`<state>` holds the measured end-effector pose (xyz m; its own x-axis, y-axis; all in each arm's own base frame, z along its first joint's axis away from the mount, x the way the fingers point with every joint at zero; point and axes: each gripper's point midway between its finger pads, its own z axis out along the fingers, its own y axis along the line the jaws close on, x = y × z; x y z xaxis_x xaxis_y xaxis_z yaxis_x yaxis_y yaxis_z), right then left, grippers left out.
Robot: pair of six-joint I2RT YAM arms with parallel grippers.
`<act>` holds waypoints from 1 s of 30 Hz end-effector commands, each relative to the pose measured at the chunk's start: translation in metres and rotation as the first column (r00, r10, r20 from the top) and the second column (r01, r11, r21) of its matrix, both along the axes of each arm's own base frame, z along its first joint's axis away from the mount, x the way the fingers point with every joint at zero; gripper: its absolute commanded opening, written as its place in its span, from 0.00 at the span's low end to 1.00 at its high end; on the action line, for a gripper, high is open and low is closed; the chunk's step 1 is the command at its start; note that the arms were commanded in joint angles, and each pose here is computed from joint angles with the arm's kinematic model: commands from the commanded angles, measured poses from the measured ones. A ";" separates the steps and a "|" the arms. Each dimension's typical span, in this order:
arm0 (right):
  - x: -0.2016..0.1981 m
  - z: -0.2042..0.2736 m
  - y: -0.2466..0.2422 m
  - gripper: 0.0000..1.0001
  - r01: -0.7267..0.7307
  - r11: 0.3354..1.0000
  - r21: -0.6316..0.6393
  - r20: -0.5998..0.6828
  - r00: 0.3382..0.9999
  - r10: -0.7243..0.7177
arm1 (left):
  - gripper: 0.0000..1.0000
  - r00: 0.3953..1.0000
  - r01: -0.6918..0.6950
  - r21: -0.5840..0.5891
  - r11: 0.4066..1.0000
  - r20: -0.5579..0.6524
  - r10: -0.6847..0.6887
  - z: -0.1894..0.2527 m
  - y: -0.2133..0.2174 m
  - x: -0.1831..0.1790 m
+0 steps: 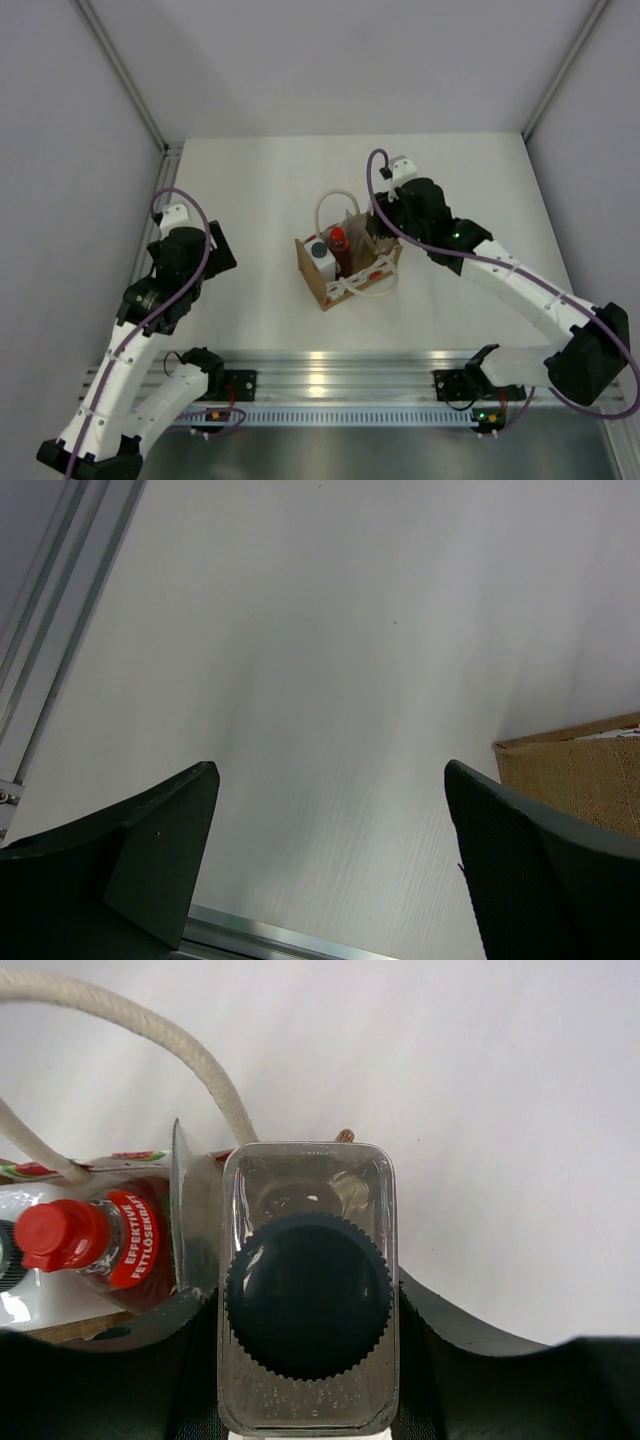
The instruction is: Take the personal care products out of the canvas bag
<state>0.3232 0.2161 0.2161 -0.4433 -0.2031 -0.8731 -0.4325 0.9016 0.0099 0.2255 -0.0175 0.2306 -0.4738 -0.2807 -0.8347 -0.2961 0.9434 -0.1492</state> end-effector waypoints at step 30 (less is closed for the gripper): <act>0.076 0.108 -0.183 0.00 0.419 0.859 0.294 0.399 0.763 -0.508 | 0.99 0.998 -0.013 -0.031 0.999 0.067 0.015 0.012 0.001 0.002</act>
<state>0.3656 0.0395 0.2371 -0.3719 -0.0058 -0.9283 0.0404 0.9989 -0.0225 0.2224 -0.0166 0.2352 -0.4533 -0.2913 -0.8424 -0.2934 0.9412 -0.1676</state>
